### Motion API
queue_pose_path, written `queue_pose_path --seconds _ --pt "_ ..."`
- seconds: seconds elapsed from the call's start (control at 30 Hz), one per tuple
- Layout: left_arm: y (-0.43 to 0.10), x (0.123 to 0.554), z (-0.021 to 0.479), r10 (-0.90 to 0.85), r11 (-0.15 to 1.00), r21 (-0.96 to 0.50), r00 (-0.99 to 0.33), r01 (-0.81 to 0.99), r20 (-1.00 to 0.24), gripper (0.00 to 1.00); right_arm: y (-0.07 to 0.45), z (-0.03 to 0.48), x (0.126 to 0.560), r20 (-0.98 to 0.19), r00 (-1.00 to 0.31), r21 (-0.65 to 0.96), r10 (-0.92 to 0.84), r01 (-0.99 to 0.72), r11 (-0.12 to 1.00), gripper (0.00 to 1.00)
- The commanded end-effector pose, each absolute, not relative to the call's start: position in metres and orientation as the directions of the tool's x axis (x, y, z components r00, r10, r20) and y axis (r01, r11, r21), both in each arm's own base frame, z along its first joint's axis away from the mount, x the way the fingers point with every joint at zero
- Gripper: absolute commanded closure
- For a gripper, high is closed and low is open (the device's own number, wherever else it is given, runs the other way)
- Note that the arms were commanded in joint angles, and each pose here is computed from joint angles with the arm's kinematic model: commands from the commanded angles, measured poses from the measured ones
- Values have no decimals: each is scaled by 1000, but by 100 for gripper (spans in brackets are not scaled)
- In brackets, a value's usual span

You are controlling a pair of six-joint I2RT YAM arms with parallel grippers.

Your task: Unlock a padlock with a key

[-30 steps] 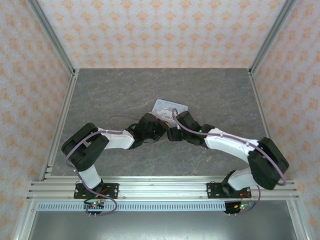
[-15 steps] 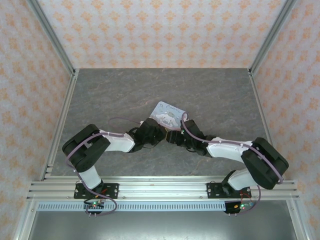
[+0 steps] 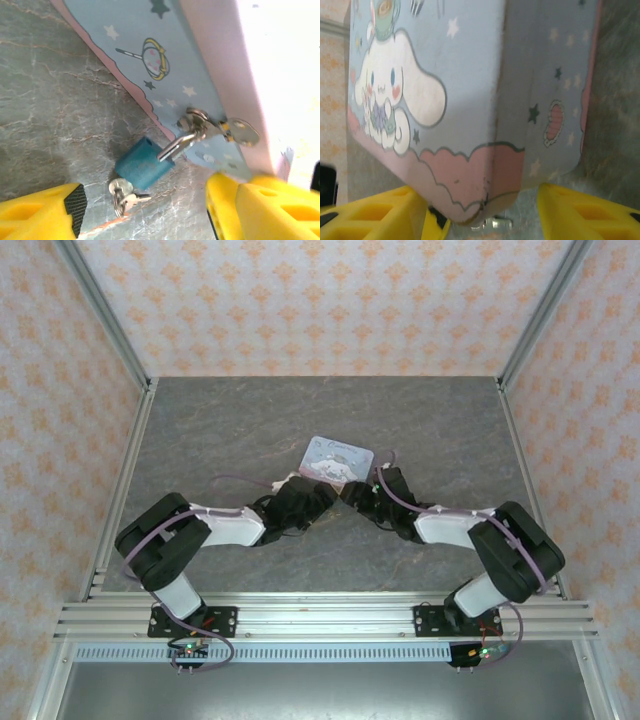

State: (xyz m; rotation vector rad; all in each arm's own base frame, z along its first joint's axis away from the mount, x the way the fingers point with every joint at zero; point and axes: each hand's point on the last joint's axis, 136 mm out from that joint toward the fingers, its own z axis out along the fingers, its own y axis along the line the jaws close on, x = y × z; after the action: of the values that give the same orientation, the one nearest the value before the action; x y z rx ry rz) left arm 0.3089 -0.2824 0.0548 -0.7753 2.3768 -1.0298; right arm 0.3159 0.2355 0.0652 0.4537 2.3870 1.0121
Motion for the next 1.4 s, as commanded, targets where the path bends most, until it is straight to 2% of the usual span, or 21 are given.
queue_pose_path --seconds 0.0,0.1,0.23,0.53,1.03,1.37 --pt "-294 288 65 -558 608 -754 -810 -251 -180 20 230 113 365 -354 -733 816 581 63 575 41" --pt "-291 288 75 -555 617 -752 -806 -233 -206 19 226 119 366 -336 -739 834 584 56 550 42" --pt "-285 292 94 -537 653 -734 -798 -186 -275 16 220 107 344 -318 -756 837 572 60 544 42" --pt "-244 334 133 -520 732 -663 -760 -160 -390 15 216 77 317 -346 -775 800 528 51 598 50" --pt "-177 401 138 -449 862 -450 -762 -233 -467 15 264 51 331 -423 -782 723 457 13 691 63" --pt "-170 417 131 -443 868 -435 -771 -241 -458 15 269 37 345 -472 -744 695 473 16 719 67"
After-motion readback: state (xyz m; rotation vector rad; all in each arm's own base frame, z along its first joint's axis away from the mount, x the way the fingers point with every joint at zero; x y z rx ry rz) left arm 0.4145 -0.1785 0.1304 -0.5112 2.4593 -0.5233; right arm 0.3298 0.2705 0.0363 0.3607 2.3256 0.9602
